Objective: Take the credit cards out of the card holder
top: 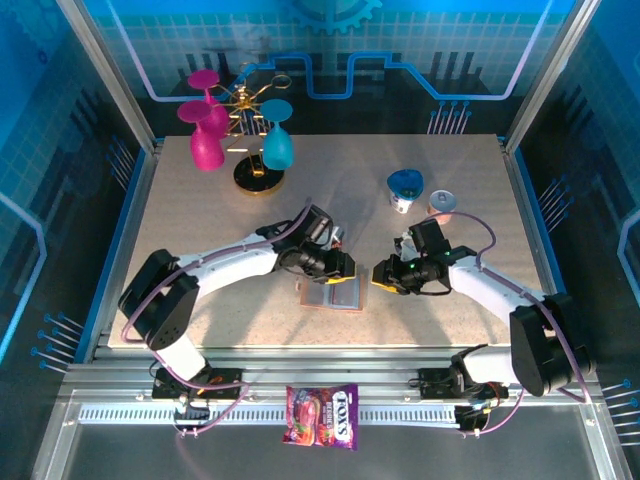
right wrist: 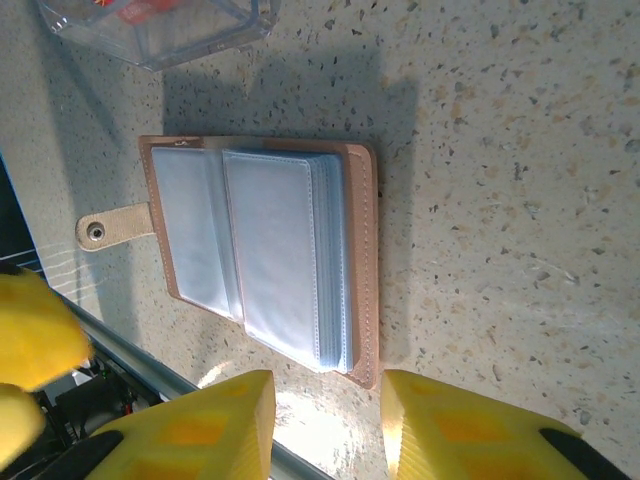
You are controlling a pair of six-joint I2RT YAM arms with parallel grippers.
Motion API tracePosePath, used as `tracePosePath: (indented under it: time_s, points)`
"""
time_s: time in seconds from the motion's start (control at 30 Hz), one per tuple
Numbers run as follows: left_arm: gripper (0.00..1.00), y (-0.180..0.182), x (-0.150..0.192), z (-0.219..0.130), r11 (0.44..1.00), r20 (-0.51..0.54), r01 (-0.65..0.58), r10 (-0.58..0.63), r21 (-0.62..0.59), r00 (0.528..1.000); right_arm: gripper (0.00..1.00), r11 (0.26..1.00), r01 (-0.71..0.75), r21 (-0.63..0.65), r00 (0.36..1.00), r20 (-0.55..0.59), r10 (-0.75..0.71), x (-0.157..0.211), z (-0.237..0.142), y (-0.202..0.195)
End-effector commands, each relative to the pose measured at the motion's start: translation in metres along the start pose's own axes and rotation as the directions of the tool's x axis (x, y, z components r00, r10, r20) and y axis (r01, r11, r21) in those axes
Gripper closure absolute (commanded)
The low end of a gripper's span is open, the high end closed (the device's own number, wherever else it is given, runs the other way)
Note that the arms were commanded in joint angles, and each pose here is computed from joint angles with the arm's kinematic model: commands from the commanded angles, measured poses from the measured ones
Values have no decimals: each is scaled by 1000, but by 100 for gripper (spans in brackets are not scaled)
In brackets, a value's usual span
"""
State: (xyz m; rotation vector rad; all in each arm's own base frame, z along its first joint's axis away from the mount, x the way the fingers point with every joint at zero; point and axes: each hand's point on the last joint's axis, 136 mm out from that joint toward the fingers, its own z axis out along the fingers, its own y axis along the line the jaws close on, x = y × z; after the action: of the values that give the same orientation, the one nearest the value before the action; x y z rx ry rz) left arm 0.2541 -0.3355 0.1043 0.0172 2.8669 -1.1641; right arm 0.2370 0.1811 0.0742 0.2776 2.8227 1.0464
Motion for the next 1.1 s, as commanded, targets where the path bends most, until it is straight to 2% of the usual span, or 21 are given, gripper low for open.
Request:
tracePosePath:
  time_s: [0.0, 0.27, 0.63, 1.07]
  points:
    - [64, 12, 5, 19, 995, -36, 96, -97, -18, 995, 65, 1000, 15, 1, 1000, 3, -15, -3, 0, 7]
    - [63, 23, 15, 46, 991, -104, 130, -134, -41, 986, 65, 1000, 9, 4, 1000, -3, -9, -2, 1, 5]
    - [63, 57, 23, 49, 975, -91, 146, -163, -168, 982, 65, 1000, 7, 1, 1000, -19, -7, 0, 9, 8]
    - [81, 77, 27, 47, 963, -76, 161, -181, -214, 981, 65, 1000, 13, 13, 999, -39, -13, 0, 19, 11]
